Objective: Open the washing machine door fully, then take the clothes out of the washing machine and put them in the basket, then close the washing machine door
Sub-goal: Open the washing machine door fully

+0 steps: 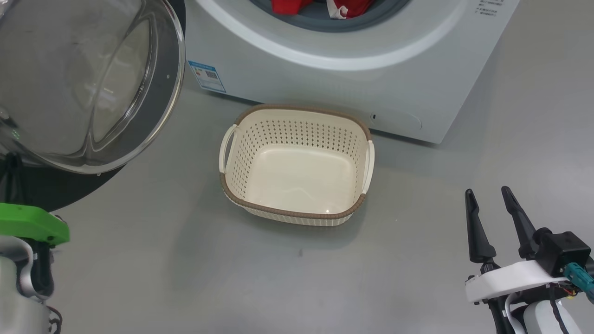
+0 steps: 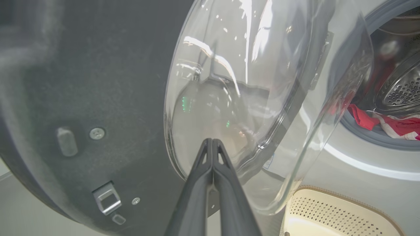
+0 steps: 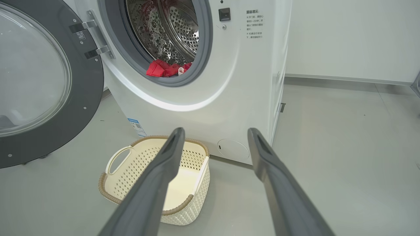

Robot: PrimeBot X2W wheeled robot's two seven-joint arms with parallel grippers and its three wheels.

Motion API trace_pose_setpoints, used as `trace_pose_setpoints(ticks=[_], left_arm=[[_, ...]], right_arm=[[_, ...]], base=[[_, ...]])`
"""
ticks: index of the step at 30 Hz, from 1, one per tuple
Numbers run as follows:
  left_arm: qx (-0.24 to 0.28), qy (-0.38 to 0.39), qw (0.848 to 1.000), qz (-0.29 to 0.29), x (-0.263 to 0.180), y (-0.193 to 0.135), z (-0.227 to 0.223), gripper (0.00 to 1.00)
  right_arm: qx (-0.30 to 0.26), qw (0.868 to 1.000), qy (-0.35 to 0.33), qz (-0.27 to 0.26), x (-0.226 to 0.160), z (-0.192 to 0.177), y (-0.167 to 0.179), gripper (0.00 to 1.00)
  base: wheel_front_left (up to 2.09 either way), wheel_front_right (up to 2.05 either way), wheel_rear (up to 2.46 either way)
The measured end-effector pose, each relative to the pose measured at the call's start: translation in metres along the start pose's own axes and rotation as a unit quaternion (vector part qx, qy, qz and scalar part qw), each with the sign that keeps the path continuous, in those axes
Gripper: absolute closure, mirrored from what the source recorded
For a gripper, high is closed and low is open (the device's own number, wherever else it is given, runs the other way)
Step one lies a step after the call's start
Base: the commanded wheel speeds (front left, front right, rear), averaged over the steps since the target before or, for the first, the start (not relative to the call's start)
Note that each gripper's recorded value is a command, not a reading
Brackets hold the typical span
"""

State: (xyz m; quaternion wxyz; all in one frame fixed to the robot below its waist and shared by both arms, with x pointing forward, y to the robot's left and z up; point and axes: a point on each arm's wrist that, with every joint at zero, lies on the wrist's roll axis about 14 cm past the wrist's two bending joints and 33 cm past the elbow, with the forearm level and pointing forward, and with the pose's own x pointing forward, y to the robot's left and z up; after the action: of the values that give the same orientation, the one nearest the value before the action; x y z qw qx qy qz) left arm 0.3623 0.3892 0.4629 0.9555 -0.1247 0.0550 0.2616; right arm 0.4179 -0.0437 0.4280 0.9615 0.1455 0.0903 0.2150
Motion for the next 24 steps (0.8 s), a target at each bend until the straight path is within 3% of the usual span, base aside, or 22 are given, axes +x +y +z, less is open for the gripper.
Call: trace_pose_setpoints(ticks=[14, 24], left_arm=[[-0.006, 0.019, 0.989, -0.143, -0.040, -0.085, -0.024, 1.00], [-0.022, 0.018, 0.976, -0.214, -0.063, -0.134, -0.030, 1.00]], right_arm=[[-0.017, 0.997, -0.065, -0.034, -0.030, 0.046, -0.007, 0.00], [-0.015, 0.991, -0.110, -0.078, -0.060, 0.074, -0.025, 0.00]], base=[[0.00, 0.00, 0.00], [0.00, 0.00, 0.00]])
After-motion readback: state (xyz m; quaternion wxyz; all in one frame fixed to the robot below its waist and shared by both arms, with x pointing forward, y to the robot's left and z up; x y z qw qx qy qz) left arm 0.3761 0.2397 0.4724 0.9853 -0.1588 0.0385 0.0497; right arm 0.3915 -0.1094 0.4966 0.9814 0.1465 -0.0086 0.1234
